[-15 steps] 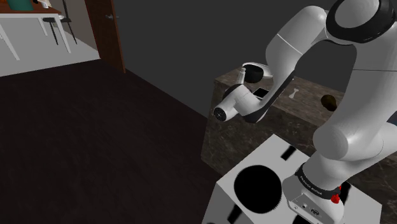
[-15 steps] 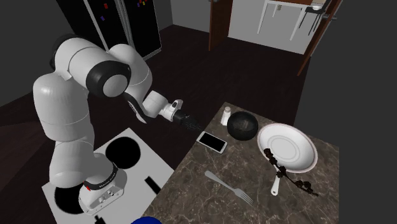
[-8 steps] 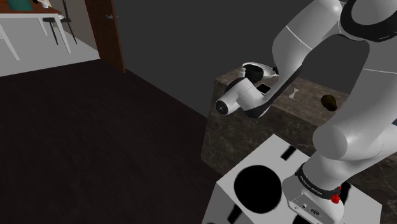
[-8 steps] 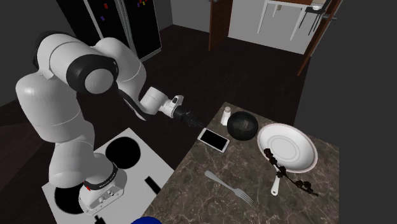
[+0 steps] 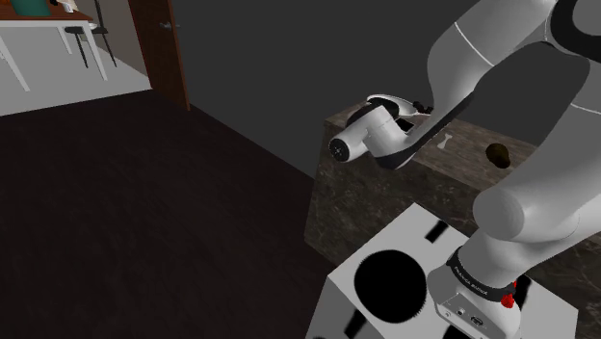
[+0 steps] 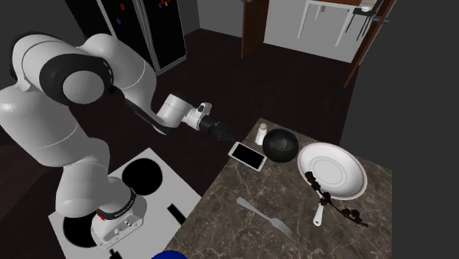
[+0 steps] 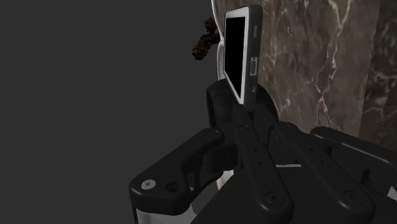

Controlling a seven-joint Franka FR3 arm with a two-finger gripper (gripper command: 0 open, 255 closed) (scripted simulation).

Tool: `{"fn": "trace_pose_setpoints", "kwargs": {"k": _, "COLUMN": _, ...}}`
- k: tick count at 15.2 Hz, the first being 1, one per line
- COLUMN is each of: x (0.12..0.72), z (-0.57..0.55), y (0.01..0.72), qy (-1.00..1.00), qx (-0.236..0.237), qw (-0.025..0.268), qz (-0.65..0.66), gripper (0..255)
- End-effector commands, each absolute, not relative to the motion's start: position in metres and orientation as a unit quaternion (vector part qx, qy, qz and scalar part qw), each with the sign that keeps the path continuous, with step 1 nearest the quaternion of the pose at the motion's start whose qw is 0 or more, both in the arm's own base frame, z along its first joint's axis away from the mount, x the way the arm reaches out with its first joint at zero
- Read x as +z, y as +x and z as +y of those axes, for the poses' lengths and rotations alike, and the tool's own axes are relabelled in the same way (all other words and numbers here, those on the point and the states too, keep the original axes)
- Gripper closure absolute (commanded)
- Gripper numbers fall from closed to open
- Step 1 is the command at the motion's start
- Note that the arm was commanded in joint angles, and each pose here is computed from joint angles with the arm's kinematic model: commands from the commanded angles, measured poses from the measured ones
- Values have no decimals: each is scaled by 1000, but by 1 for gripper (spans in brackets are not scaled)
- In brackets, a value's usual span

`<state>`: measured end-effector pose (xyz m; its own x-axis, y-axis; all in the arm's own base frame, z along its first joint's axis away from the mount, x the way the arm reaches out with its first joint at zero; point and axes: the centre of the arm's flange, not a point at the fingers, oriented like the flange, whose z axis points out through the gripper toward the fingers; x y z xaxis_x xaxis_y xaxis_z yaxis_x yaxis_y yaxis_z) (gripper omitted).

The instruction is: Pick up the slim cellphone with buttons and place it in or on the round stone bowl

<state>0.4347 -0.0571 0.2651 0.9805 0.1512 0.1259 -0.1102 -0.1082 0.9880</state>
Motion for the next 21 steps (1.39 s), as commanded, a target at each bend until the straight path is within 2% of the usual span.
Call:
{"fn": "trace_pose_setpoints", "kwargs": {"k": 1, "x": 275, "z": -57, "y": 435, "qy": 738, "qx": 98, "qw": 668, "qz": 14, "gripper": 255}}
{"fn": "trace_pose_setpoints", "kwargs": {"k": 17, "x": 359, "z": -57, "y": 435, "qy": 738, "qx": 98, "qw": 668, "qz": 14, "gripper": 255}}
{"fn": "trace_pose_setpoints", "kwargs": {"k": 21, "x": 360, "z": -82, "y": 482, "qy": 738, "qx": 98, "qw": 668, "qz": 14, "gripper": 255}}
